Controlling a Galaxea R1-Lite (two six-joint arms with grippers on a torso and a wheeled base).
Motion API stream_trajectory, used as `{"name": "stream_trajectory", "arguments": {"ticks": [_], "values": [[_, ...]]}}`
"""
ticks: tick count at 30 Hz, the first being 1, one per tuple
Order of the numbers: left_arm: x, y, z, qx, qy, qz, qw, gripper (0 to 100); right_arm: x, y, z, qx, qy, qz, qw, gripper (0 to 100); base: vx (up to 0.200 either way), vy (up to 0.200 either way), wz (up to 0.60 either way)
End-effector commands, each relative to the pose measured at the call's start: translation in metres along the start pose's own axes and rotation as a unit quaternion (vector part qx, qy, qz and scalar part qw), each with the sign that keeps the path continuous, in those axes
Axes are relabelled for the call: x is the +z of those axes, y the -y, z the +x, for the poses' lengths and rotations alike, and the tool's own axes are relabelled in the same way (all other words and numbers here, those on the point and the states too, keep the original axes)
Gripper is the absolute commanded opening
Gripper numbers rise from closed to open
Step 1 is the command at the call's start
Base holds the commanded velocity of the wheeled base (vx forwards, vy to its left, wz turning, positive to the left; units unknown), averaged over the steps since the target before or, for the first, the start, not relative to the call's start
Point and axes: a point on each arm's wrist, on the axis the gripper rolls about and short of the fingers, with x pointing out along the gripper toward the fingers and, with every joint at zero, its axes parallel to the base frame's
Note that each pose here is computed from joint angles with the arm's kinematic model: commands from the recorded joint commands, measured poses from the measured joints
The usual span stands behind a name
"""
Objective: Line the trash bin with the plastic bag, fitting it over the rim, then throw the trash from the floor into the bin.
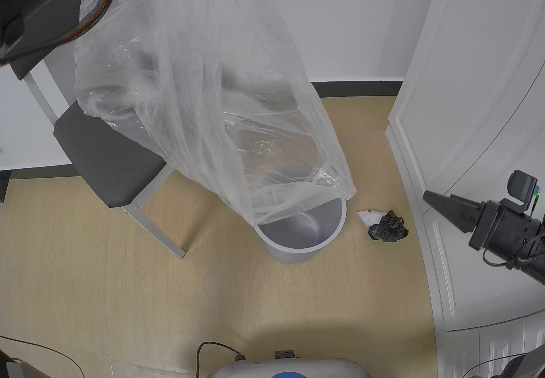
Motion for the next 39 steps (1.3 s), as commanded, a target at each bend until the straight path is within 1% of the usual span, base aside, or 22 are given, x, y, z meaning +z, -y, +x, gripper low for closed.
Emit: {"name": "stream_trajectory", "arguments": {"ticks": [1, 4, 8, 12, 16, 23, 26, 27, 30, 35, 39], "values": [[0.008, -0.005, -0.001, 0.006, 0.01, -0.007, 0.9999, 0, -0.017, -0.007, 0.011, 0.018, -0.046, 0.003, 0.9988, 100, 0.0, 0.0, 0.0], [0.01, -0.006, -0.001, 0.007, 0.013, -0.008, 0.9999, 0, -0.021, -0.009, 0.014, 0.023, -0.056, 0.016, 0.9981, 100, 0.0, 0.0, 0.0], [0.011, -0.006, -0.001, 0.006, 0.015, -0.01, 0.9998, 0, -0.021, -0.01, 0.015, 0.024, -0.055, 0.03, 0.9978, 100, 0.0, 0.0, 0.0], [0.01, -0.005, 0.0, 0.006, 0.014, -0.009, 0.9998, 0, -0.02, -0.012, 0.013, 0.032, -0.054, 0.032, 0.9975, 100, 0.0, 0.0, 0.0], [0.011, 0.001, -0.003, -0.009, 0.016, -0.014, 0.9997, 0, -0.02, -0.013, 0.013, 0.035, -0.055, 0.034, 0.9973, 100, 0.0, 0.0, 0.0], [0.016, 0.007, -0.005, -0.022, 0.022, -0.023, 0.9992, 0, -0.026, -0.022, 0.015, 0.056, -0.072, 0.054, 0.9943, 100, 0.0, 0.0, 0.0], [0.017, 0.006, -0.004, -0.021, 0.024, -0.021, 0.9993, 0, -0.03, -0.026, 0.016, 0.063, -0.084, 0.06, 0.9927, 100, 0.0, 0.0, 0.0], [0.018, 0.007, -0.003, -0.02, 0.026, -0.008, 0.9994, 0, -0.035, -0.029, 0.018, 0.07, -0.094, 0.066, 0.991, 100, 0.0, 0.0, 0.0], [0.02, 0.008, -0.004, -0.021, 0.028, -0.005, 0.9994, 0, -0.041, -0.032, 0.024, 0.076, -0.103, 0.068, 0.9895, 100, 0.0, 0.0, 0.0], [0.019, 0.012, -0.001, -0.024, 0.024, -0.002, 0.9994, 0, -0.042, -0.034, 0.026, 0.085, -0.091, 0.068, 0.9899, 100, 0.0, 0.0, 0.0], [0.017, 0.018, 0.003, -0.024, 0.022, -0.001, 0.9995, 0, -0.036, -0.035, 0.017, 0.099, -0.076, 0.066, 0.99, 100, 0.0, 0.0, 0.0]]}}
